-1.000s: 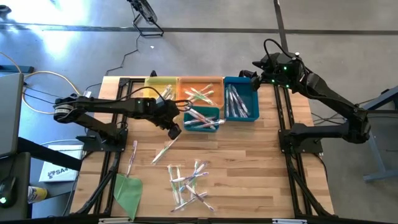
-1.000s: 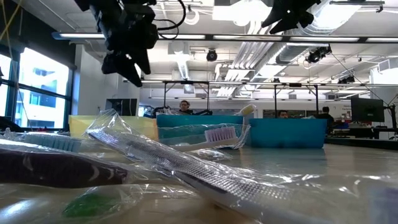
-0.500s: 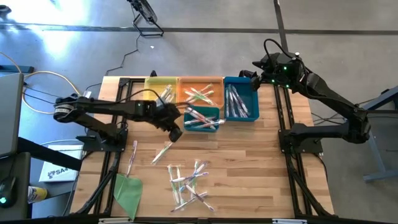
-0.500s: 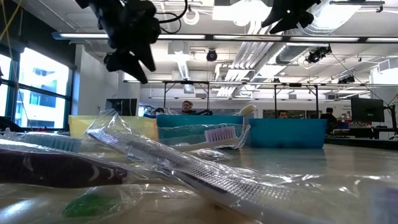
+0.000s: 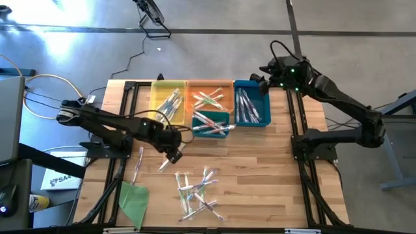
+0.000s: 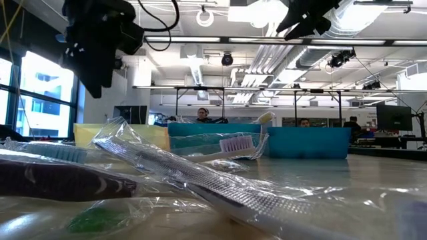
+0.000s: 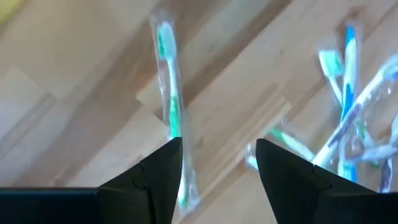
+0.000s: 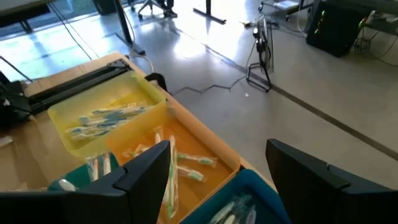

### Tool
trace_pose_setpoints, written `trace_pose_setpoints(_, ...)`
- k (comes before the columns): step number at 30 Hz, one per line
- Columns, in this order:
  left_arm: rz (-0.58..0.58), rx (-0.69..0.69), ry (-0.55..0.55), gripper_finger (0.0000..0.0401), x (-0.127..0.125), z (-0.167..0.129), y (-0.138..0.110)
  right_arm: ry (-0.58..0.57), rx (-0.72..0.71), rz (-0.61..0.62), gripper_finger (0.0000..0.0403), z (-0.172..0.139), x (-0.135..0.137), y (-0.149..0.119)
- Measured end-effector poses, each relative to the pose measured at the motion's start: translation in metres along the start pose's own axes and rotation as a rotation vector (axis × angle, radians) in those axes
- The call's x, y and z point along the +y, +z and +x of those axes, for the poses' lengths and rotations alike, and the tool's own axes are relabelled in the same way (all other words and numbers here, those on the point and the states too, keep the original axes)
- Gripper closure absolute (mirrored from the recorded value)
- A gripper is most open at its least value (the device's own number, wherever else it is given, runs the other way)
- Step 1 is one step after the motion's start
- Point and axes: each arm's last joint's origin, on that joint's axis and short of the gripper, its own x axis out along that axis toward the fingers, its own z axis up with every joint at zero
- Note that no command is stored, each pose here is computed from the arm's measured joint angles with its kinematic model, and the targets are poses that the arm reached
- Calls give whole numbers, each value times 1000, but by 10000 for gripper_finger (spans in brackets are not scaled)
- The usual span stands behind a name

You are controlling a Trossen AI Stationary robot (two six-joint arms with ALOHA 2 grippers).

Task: Pick & Place Toothbrushes
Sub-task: Put the green toothbrush into the orange bin

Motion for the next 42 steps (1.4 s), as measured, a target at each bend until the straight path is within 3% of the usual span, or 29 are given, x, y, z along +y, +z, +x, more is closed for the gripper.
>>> trace_pose_setpoints(14, -5, 185, 134, 203, -15, 47, -19, -3, 4, -4, 145, 22, 2, 0)
trace_pose_setpoints(24, 1, 189, 149, 203, -21, 71, -16, -2, 5, -4, 145, 22, 2, 0)
trace_pose_setpoints(42, 51, 293, 199, 203, -15, 73, -22, -2, 6, -5, 145, 22, 2, 0)
